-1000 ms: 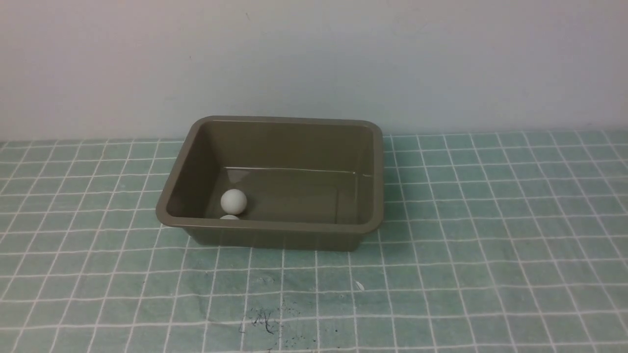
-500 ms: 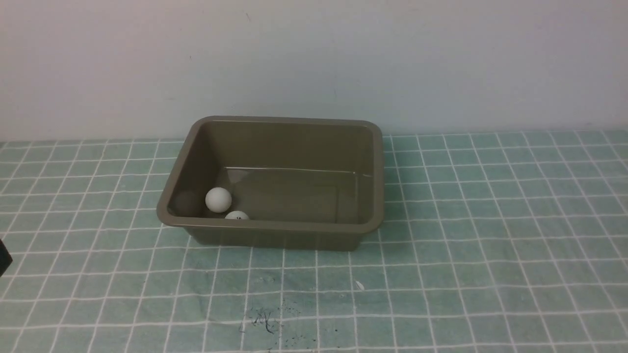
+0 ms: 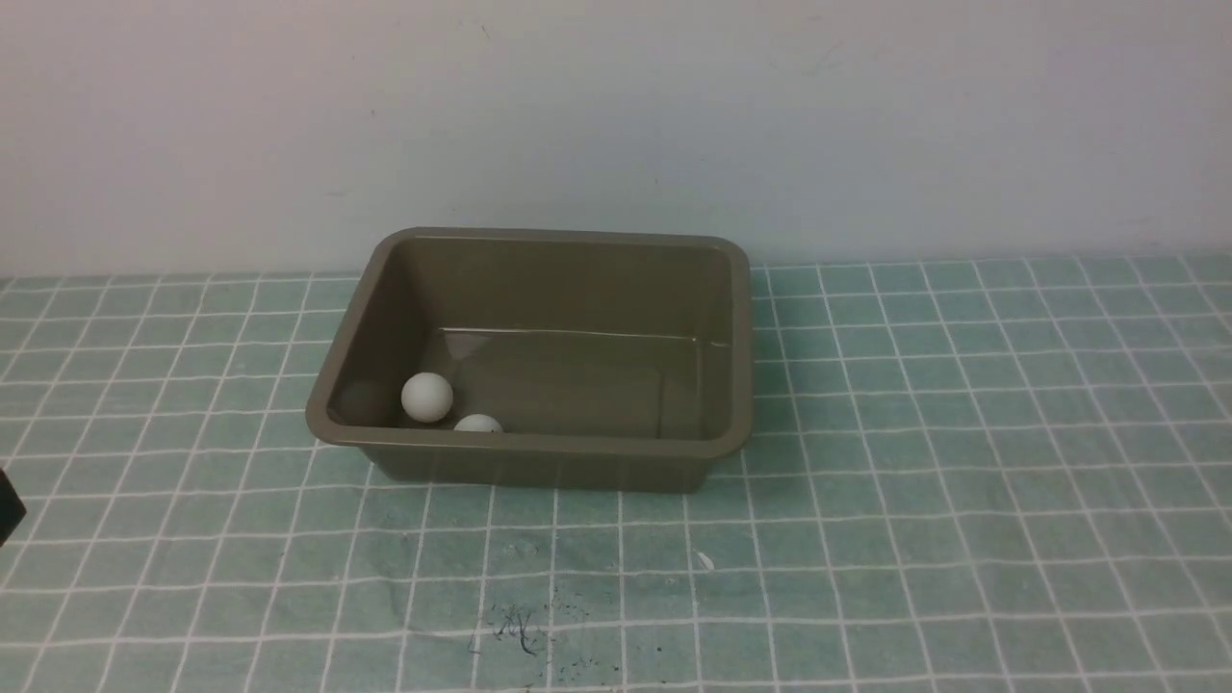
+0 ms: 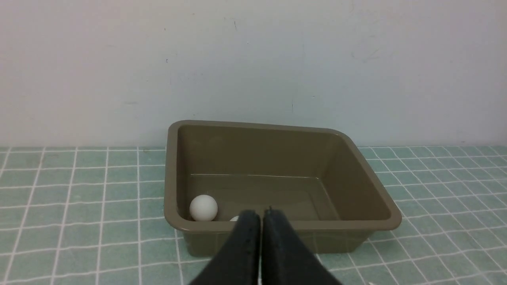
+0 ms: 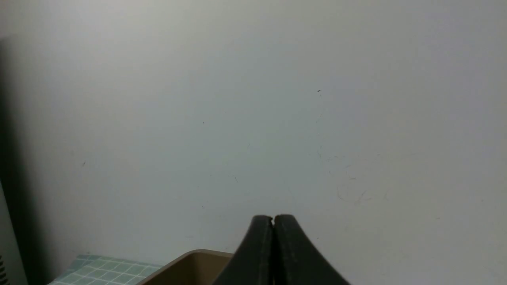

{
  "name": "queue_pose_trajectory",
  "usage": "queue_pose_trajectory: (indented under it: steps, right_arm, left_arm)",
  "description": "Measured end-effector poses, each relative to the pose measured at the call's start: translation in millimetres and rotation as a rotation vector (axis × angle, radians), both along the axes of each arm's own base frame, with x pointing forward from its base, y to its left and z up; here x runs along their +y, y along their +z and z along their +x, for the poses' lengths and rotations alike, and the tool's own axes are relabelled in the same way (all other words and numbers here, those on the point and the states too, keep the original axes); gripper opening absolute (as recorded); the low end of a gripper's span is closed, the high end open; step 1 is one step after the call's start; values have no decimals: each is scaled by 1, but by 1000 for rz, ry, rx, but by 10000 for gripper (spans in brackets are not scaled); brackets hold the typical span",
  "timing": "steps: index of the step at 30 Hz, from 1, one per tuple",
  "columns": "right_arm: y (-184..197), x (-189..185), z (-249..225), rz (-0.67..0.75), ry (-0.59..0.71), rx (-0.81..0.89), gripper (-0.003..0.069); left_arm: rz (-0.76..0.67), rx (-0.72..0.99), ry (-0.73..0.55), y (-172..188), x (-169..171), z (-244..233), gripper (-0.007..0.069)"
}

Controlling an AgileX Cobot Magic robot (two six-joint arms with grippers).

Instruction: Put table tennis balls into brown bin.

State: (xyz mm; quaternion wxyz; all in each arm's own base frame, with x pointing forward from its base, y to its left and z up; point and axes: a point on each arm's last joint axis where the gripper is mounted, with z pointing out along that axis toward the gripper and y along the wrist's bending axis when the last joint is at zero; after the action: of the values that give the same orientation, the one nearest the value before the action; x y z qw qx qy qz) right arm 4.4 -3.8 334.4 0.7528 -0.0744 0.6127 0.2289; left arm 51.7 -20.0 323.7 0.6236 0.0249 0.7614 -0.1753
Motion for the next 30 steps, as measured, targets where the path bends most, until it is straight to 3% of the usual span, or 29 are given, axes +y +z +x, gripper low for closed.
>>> queue_pose_trajectory:
  steps: [6, 13, 15, 30]
  right_arm:
    - [0, 0, 0, 0, 0, 0, -13]
    - [0, 0, 0, 0, 0, 0, -13]
    - [0, 0, 0, -1, 0, 1, -13]
    - [-1, 0, 0, -2, 0, 9, -13]
  left_arm:
    - [154, -38, 37, -17, 5, 0, -5]
    - [266, 13, 193, -108, 17, -1, -5]
    - [281, 97, 212, -147, 18, 0, -5]
    - [290, 105, 219, -152, 19, 0, -5]
